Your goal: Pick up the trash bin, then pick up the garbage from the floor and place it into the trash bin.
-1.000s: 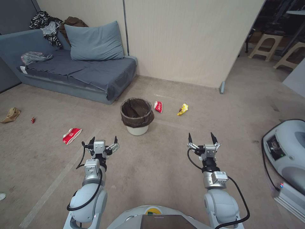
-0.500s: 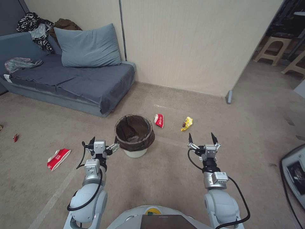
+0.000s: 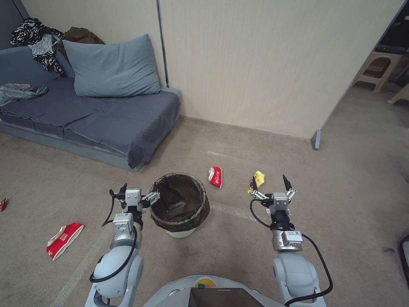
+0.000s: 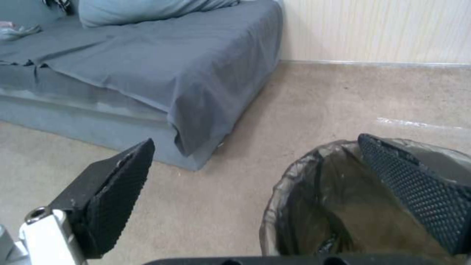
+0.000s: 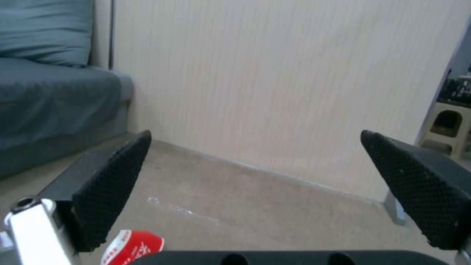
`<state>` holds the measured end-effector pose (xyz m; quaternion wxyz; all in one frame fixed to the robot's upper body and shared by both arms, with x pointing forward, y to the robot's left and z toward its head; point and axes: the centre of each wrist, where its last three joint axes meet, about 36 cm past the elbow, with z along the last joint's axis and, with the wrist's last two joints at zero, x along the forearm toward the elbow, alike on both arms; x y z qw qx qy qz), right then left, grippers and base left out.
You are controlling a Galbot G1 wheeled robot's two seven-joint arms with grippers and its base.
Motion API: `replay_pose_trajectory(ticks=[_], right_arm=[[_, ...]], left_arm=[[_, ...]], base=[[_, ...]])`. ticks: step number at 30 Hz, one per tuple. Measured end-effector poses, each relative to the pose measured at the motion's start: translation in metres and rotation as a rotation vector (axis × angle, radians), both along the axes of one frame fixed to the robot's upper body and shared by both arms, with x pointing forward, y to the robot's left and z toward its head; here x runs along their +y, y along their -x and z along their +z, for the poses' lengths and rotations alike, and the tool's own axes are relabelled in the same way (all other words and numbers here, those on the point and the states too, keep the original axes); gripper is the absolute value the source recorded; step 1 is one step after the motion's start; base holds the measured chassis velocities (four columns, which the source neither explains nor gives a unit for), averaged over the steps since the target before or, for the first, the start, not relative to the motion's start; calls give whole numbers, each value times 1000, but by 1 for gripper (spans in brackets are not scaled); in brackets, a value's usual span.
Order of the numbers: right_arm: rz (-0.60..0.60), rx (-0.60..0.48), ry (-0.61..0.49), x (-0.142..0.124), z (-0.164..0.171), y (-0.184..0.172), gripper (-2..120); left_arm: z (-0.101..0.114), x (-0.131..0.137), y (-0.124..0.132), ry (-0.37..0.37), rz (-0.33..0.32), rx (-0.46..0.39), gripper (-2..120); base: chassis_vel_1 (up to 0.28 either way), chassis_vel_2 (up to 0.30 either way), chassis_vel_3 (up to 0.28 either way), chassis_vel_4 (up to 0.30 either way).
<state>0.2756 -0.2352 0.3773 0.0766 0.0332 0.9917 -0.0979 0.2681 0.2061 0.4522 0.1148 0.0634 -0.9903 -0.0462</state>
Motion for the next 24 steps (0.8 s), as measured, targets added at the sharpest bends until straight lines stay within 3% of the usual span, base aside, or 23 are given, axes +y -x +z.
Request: replay_pose_trajectory(ticks=[6,9,10,14,15,18,24], right_arm=[[1,13,-1,1,1,0,100],[2,17,-1,1,1,0,100],[2,17,-1,1,1,0,100],[7,20,-1,1,0,2,100],[7,20,-1,1,0,2,100],[22,19,-4,4,0,1,100],[38,21,-7,6,-1,0,100]], left_arm=[[5,-2,3,21,11,39,100],[15,-5,3,140,31,184,100],[15,-5,3,140,31,184,100],[25,2,-9,260,8,286,100],[25,2,-9,260,8,286,100],[29,10,-19,352,-30,299,100],[16,17,-33,386,-45,330,100]], base=[[22,-26,-11,12],[0,0,0,0],[0,0,0,0],[0,0,0,0],[0,0,0,0],[0,0,0,0],[0,0,0,0]])
